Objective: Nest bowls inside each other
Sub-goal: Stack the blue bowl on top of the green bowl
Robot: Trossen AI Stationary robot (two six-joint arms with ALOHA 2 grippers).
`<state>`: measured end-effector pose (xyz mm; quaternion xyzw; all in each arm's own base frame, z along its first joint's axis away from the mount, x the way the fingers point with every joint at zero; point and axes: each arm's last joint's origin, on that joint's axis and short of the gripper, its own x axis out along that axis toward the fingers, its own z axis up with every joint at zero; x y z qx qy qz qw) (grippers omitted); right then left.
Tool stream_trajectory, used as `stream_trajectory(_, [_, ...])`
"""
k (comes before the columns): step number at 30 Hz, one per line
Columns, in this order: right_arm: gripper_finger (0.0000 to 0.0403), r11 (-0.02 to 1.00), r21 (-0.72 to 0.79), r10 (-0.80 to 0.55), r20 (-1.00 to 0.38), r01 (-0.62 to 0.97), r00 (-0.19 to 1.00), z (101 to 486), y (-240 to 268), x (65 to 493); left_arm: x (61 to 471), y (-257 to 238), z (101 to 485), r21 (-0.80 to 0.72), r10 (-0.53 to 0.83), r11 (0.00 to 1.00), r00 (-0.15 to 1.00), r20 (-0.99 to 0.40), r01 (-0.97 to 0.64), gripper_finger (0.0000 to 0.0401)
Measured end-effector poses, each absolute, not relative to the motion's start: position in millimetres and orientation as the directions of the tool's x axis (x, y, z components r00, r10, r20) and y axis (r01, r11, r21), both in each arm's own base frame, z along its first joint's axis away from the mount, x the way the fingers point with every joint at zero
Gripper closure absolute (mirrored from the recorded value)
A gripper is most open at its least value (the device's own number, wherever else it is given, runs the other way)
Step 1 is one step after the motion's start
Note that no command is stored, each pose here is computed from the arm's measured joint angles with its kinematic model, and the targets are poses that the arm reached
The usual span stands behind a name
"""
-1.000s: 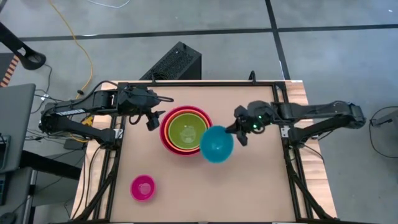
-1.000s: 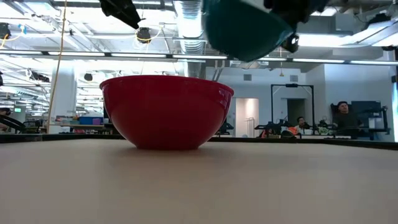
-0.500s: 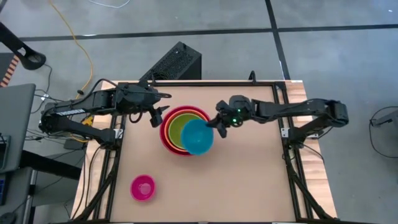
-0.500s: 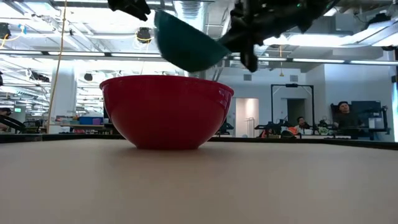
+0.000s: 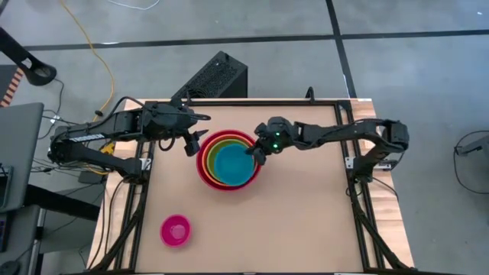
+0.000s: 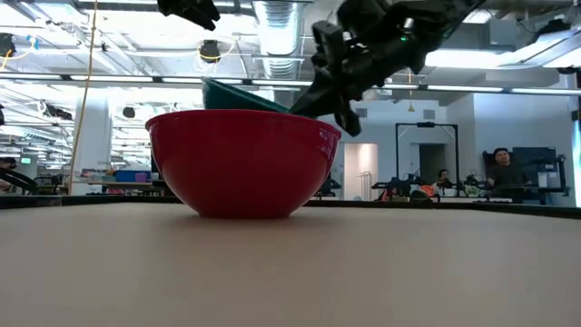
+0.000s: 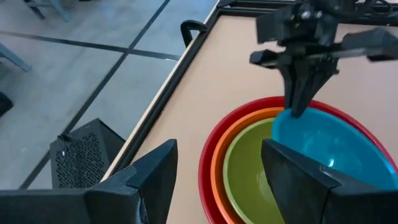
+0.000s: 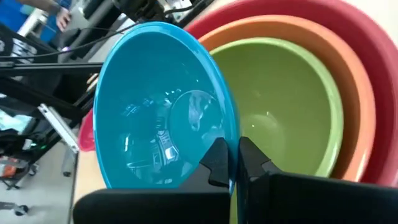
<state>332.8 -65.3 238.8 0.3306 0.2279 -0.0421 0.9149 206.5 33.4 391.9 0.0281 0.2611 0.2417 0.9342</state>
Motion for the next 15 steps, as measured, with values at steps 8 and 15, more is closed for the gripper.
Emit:
stream_trajectory(8, [0.0402,0.834,0.493,0.089,-0.564,0.249,0.821,234.7,-73.7,370.1,206.5,33.4,391.9,0.187,0.466,0.882,0.747,-0.474,-0.432,0.0179])
stream_trajectory(15, [0.0378,0.875,0.415,0.115,-0.676,0.248,0.727,226.6,-75.4,388.3,206.5,33.4,391.8,0.182,0.465,0.883,0.747,-0.475,-0.433,0.0179])
